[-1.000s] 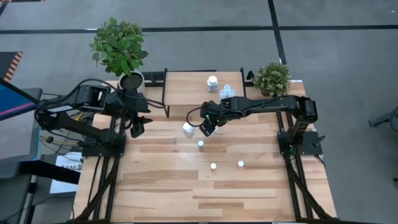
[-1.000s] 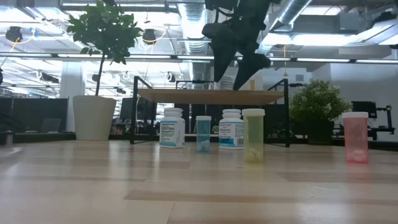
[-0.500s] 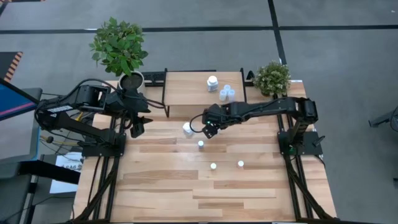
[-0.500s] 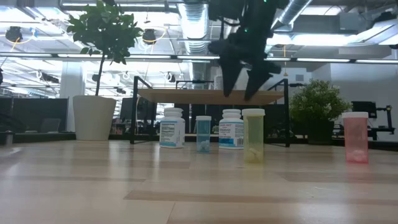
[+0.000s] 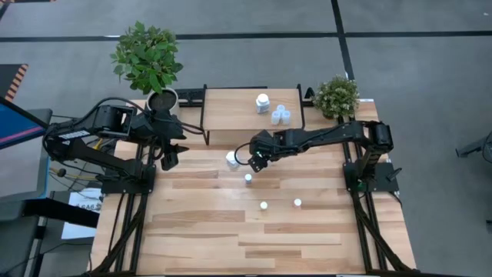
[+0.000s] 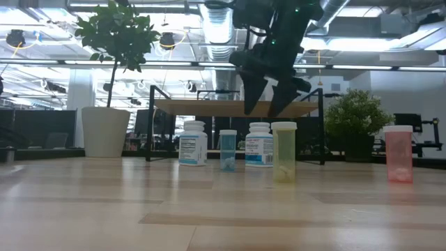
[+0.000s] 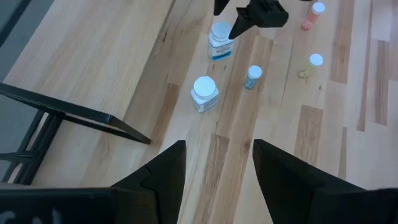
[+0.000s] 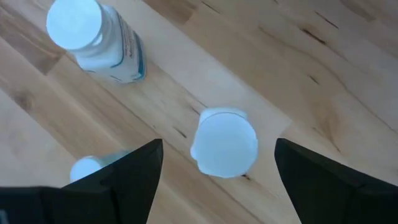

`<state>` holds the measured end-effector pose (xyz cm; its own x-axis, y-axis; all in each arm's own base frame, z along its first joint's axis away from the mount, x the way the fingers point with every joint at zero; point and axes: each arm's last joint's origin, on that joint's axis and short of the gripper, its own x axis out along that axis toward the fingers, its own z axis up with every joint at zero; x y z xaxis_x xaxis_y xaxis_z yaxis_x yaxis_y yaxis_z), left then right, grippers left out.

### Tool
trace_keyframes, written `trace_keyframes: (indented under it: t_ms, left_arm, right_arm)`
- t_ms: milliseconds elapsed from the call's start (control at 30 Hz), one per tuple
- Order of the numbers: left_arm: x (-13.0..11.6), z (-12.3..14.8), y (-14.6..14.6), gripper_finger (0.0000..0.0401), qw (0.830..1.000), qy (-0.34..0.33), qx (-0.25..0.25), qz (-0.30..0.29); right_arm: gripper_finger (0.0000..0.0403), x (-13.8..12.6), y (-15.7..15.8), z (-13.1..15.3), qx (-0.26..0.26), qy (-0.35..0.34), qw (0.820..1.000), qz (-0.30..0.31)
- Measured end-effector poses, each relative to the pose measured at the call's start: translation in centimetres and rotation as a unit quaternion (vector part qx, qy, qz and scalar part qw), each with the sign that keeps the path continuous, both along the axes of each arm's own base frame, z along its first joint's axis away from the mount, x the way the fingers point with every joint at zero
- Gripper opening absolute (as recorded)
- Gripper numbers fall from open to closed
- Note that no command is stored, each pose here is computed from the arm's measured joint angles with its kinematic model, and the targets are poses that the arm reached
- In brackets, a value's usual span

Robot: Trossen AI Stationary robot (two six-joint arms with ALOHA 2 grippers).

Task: Pick and place medicine bottles onto shelf by color
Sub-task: Put the right white blue pill bottle on the shelf

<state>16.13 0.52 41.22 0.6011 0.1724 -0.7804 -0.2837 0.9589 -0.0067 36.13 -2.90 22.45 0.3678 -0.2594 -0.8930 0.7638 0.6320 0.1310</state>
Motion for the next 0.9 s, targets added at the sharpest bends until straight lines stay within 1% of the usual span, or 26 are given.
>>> trace_keyframes:
  t_ms: [200, 367, 500, 667, 800, 900]
  left_arm:
    - [0.0, 0.0, 0.0, 0.0174, 1.000, 0.000, 0.000, 0.000]
    - [0.0, 0.0, 0.0, 0.0174, 1.000, 0.000, 0.000, 0.000]
    - [0.0, 0.0, 0.0, 0.0174, 1.000, 0.000, 0.000, 0.000]
    - [0.0, 0.0, 0.0, 0.0174, 1.000, 0.000, 0.000, 0.000]
    - [0.0, 0.0, 0.0, 0.0174, 1.000, 0.001, 0.002, -0.003]
    - [0.0, 0.0, 0.0, 0.0174, 1.000, 0.001, 0.002, -0.003]
  right_arm:
    - [0.0331, 0.2, 0.0, -0.2, -0.002, -0.004, 1.000, 0.003]
    - [0.0331, 1.2, 0.0, -2.7, -0.002, 0.022, 1.000, 0.011]
    - [0.0330, 1.6, 0.1, -4.5, 0.013, 0.049, 0.999, 0.009]
    - [0.0330, 2.0, 0.0, -4.2, 0.015, 0.027, 0.999, 0.008]
    - [0.0324, 1.7, -0.2, -3.0, 0.014, 0.012, 1.000, 0.005]
    - [0.0315, 1.3, -0.4, -2.9, 0.015, 0.026, 1.000, 0.003]
